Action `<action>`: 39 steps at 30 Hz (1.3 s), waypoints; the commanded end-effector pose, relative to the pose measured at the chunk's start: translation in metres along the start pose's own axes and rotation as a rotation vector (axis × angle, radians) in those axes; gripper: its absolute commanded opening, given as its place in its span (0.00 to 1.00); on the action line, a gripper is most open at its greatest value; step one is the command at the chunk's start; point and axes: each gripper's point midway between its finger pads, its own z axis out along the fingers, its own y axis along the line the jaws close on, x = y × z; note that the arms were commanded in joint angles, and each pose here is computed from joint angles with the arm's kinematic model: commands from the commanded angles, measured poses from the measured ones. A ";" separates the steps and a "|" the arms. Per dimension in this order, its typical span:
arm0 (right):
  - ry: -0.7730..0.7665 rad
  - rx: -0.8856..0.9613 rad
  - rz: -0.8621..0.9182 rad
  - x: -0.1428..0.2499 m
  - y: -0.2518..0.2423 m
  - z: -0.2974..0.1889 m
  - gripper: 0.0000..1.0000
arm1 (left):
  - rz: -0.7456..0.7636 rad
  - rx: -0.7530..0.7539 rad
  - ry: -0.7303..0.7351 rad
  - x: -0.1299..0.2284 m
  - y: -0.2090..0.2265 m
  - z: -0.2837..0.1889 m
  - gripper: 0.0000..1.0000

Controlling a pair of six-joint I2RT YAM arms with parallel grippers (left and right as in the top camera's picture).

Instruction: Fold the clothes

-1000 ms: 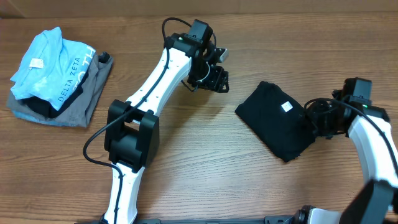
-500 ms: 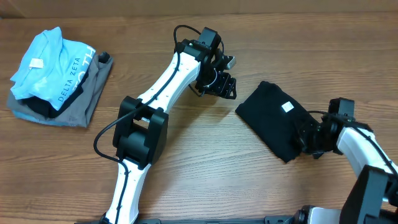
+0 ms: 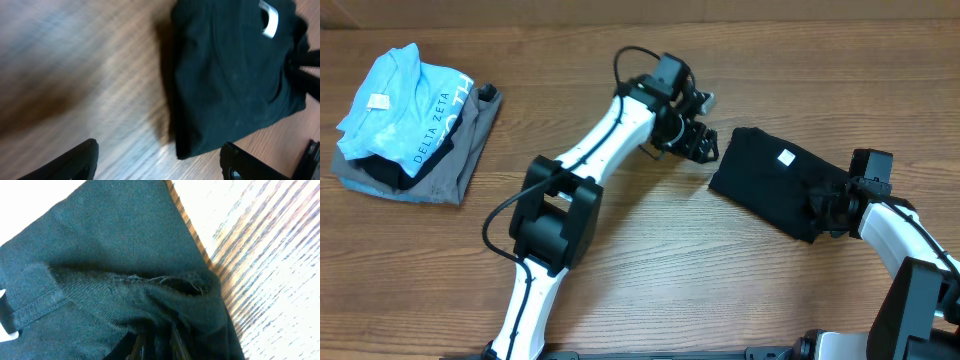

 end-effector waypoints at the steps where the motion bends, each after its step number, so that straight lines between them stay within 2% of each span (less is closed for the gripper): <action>1: -0.018 0.061 -0.011 -0.003 -0.013 0.005 0.21 | -0.032 0.042 0.020 0.011 -0.007 0.027 0.84; 9: 0.002 0.044 -0.015 0.001 -0.010 0.005 0.21 | -0.080 0.322 0.019 0.009 -0.017 0.067 0.85; 14: 0.002 0.042 -0.015 0.001 -0.009 0.005 0.21 | -0.102 0.330 0.066 0.023 -0.017 0.090 0.83; 21: 0.002 0.041 -0.014 0.001 -0.009 0.005 0.21 | -0.038 0.288 0.093 0.036 -0.042 0.112 0.77; 25: 0.010 0.047 -0.014 0.003 -0.011 0.005 0.21 | -0.062 0.208 0.107 0.042 -0.041 0.122 0.63; 28: 0.042 0.048 -0.011 0.010 -0.012 0.005 0.21 | -0.069 0.221 0.099 0.039 -0.043 0.121 0.35; 31: 0.081 0.064 -0.007 0.018 -0.017 0.004 0.20 | -0.033 0.304 0.098 0.037 -0.051 0.115 0.11; 33: 0.103 0.070 -0.004 0.024 -0.019 0.001 0.18 | -0.028 0.349 0.100 0.036 -0.051 0.108 0.05; 36: 0.112 0.075 -0.016 0.025 -0.019 -0.010 0.17 | -0.081 0.415 0.094 0.028 -0.039 0.086 0.04; 39: 0.102 0.057 -0.038 0.021 -0.011 -0.033 0.15 | -0.148 0.368 0.067 0.017 -0.010 0.053 0.04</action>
